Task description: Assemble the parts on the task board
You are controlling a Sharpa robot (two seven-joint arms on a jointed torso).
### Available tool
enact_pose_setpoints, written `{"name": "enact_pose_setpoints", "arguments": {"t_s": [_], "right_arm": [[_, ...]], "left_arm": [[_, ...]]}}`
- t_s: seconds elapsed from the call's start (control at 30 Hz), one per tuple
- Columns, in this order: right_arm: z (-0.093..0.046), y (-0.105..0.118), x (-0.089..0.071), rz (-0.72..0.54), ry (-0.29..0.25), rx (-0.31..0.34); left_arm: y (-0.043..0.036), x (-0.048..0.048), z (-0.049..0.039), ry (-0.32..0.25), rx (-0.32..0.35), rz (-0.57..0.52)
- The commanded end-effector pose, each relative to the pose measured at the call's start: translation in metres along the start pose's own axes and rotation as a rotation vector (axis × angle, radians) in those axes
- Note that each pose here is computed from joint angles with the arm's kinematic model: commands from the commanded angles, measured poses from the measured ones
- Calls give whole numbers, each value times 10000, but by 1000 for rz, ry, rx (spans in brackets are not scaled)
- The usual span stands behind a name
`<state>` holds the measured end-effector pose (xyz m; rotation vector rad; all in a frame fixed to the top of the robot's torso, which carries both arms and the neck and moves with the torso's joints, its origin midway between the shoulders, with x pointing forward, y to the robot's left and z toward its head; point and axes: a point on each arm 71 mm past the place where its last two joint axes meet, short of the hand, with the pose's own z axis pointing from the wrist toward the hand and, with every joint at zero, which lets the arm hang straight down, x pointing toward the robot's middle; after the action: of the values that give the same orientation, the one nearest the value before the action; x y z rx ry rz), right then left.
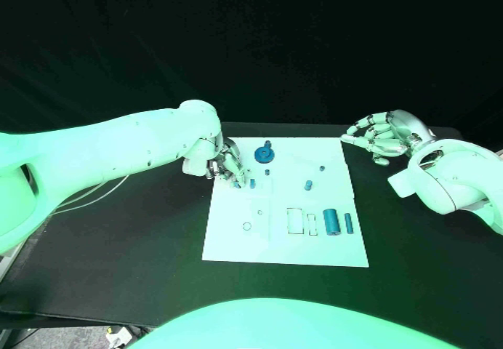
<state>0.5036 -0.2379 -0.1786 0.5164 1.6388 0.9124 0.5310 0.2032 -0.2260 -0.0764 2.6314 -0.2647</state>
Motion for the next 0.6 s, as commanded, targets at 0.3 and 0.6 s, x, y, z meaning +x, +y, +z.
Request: {"name": "enact_pose_setpoints", "arguments": {"t_s": [0.3, 0.6], "right_arm": [[3, 4, 14, 0, 6, -3], [4, 7, 19, 1, 7, -4]], "left_arm": [[-35, 81, 39, 59, 5, 32], [-40, 61, 51, 45, -6, 41]]}}
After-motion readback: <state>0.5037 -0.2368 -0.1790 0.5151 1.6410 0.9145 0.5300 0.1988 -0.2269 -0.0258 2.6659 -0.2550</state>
